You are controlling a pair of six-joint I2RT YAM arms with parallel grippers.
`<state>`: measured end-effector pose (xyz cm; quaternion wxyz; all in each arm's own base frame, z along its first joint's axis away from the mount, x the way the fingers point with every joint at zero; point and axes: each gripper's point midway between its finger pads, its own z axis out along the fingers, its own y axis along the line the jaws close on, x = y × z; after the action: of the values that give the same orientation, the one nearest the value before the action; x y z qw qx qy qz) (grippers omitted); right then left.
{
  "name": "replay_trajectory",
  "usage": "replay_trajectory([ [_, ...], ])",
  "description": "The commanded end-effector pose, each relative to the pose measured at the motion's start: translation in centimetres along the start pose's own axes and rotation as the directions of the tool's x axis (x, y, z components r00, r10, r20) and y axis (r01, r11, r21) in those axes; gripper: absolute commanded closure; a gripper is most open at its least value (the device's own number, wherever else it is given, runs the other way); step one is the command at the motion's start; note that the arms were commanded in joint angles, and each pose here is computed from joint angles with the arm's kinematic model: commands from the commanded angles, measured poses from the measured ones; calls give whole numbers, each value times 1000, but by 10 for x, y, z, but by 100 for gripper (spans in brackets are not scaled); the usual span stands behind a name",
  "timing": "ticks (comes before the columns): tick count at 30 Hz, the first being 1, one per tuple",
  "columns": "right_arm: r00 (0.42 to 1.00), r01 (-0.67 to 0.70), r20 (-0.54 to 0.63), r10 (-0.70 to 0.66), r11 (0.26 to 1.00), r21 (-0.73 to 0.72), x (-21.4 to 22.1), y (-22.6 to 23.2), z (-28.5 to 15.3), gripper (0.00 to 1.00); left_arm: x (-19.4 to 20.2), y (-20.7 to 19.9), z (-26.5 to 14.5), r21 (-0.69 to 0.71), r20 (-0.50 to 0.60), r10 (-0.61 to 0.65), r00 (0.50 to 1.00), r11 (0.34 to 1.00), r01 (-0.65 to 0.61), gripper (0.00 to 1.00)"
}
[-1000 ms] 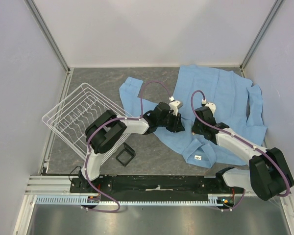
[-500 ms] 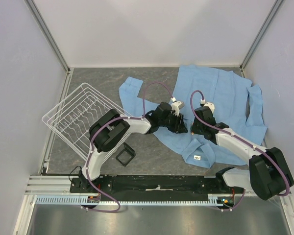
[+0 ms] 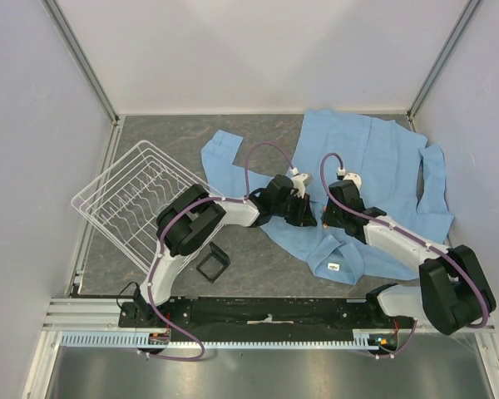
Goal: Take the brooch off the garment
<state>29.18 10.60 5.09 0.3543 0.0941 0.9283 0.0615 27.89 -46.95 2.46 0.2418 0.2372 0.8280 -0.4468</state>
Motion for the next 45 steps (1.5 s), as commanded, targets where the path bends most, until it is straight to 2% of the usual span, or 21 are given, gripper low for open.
replay_trajectory([
  [1, 1000, -1, -11, 1, 1000, -22, -3, 8, 5, 86, -1, -7, 5, 20, -4, -26, 1000, 999, 26, 81],
  [10, 1000, 10, -25, -10, 1000, -17, -4, 11, 10, 80, 1, -12, 7, 55, -12, -39, 999, 998, 39, 85],
  [37, 1000, 10, 3, -10, 1000, -12, -18, 15, 11, 80, -4, -12, 5, 45, 1, -30, 1000, 999, 30, 86],
  [45, 997, 70, 7, -71, 997, 23, -15, 2, 4, 80, -7, -8, 4, 26, 7, -17, 1000, 1000, 17, 86],
])
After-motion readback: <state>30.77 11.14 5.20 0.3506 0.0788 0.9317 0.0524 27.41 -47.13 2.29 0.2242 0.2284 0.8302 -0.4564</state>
